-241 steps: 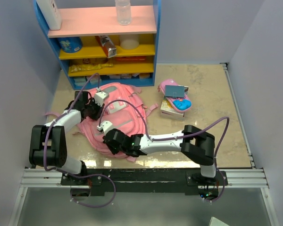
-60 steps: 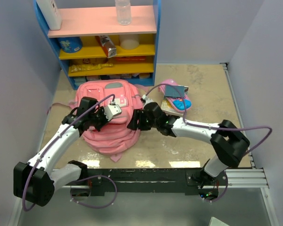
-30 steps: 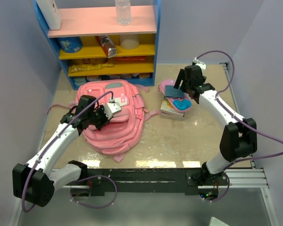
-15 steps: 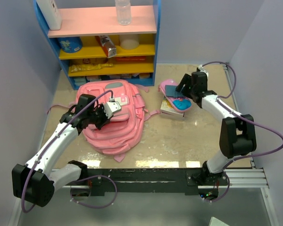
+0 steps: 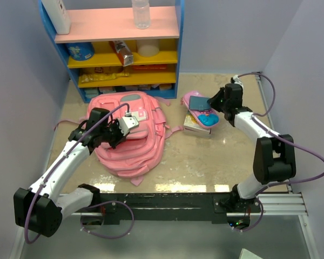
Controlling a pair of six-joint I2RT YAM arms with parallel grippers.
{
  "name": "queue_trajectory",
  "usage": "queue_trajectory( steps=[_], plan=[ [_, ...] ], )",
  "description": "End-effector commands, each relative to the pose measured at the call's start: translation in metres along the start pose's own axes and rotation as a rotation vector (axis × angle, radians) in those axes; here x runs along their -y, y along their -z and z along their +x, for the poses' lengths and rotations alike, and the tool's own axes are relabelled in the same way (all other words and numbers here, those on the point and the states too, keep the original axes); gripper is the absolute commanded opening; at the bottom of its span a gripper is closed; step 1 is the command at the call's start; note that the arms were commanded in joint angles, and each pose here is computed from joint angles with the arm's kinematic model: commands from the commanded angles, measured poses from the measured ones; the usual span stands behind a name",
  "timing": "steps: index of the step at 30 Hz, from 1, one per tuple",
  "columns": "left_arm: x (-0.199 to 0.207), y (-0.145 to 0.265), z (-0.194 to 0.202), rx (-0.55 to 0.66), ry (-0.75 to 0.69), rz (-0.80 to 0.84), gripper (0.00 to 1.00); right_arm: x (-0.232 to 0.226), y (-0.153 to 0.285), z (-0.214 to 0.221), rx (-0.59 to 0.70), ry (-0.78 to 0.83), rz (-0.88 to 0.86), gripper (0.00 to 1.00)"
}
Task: Pack the student bag
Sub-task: Pick up the personal item from the center of the board, then place the personal item in the student bag.
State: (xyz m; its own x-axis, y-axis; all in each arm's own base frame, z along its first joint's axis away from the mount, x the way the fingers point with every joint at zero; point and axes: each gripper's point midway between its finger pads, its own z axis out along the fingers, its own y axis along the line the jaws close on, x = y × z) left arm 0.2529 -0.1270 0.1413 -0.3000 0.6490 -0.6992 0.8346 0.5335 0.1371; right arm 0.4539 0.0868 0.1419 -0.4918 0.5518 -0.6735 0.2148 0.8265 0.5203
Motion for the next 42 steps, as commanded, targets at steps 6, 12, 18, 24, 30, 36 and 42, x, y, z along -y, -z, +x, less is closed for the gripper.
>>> queue_trajectory(
  steps=[6, 12, 18, 24, 30, 36, 42],
  plan=[
    [-0.036, 0.009, -0.062, 0.164, -0.034, -0.123, 0.01, -0.033, 0.032, -0.015, 0.013, -0.018, -0.142, 0.00],
    [-0.056, 0.002, -0.072, 0.185, 0.035, -0.198, 0.00, -0.083, 0.083, -0.003, -0.048, -0.032, -0.378, 0.00],
    [-0.065, -0.001, -0.080, 0.209, 0.075, -0.227, 0.00, -0.121, 0.133, 0.062, -0.180, 0.020, -0.525, 0.00],
    [-0.071, 0.007, -0.093, 0.237, 0.082, -0.248, 0.00, -0.135, 0.150, 0.139, -0.347, -0.016, -0.598, 0.00],
    [-0.065, 0.018, -0.103, 0.264, 0.087, -0.222, 0.00, -0.153, 0.153, 0.178, -0.433, -0.035, -0.634, 0.00],
    [-0.049, 0.011, -0.089, 0.248, 0.085, -0.167, 0.00, -0.175, 0.154, 0.189, -0.467, -0.035, -0.671, 0.00],
    [-0.034, 0.006, -0.078, 0.240, 0.084, -0.108, 0.00, -0.182, 0.144, 0.204, -0.494, -0.067, -0.676, 0.00]
  ],
)
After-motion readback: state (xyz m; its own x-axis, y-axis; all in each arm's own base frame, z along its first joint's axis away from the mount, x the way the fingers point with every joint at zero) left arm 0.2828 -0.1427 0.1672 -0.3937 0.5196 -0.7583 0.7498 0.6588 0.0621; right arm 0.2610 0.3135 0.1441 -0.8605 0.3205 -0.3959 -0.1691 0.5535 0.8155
